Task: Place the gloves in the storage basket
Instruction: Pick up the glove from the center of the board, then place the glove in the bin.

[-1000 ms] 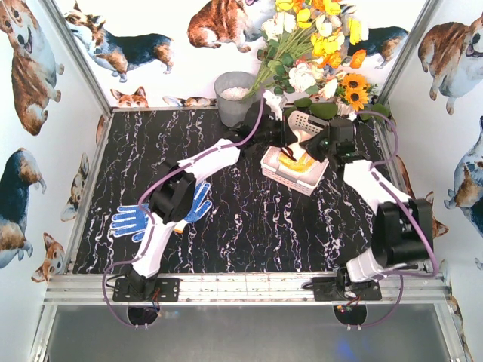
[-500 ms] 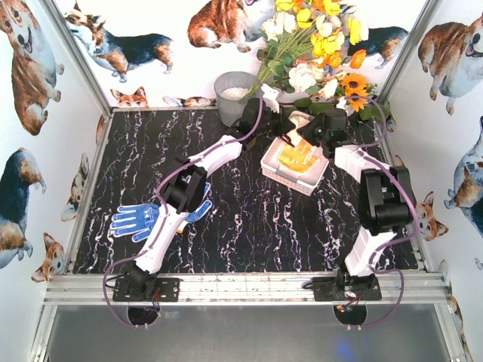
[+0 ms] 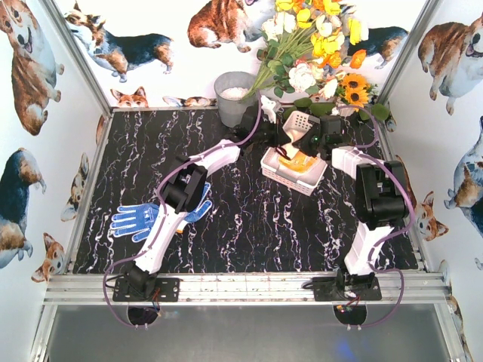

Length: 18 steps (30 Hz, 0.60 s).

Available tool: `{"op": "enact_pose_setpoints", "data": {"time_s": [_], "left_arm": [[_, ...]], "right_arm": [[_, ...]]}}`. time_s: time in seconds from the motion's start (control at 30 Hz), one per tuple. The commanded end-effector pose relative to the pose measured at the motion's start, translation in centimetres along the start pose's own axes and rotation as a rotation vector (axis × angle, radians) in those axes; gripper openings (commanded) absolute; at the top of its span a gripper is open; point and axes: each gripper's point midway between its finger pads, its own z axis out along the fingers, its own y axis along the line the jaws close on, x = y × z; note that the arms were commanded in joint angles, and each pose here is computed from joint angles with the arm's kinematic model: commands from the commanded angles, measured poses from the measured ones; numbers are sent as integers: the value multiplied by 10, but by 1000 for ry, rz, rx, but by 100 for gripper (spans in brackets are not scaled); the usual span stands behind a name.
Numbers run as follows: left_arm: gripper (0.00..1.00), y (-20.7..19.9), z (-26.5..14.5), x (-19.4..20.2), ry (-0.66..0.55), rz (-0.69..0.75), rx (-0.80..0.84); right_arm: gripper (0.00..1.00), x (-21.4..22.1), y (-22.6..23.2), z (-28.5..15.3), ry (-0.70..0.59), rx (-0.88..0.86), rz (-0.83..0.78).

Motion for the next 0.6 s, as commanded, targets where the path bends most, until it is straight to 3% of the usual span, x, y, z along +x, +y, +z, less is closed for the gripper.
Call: {"op": "enact_pose_setpoints", "data": {"time_s": [0.0, 0.17, 0.57], "left_arm": [[0, -14, -15, -20, -10, -37, 11], [0, -21, -22, -9, 31, -77, 2], [4, -32, -31, 15, 122, -114, -28]], "right_arm": [[0, 18, 19, -21, 106, -35, -2], [0, 33, 14, -28, 182, -11, 11], [0, 40, 4, -45, 212, 44, -21]]}}
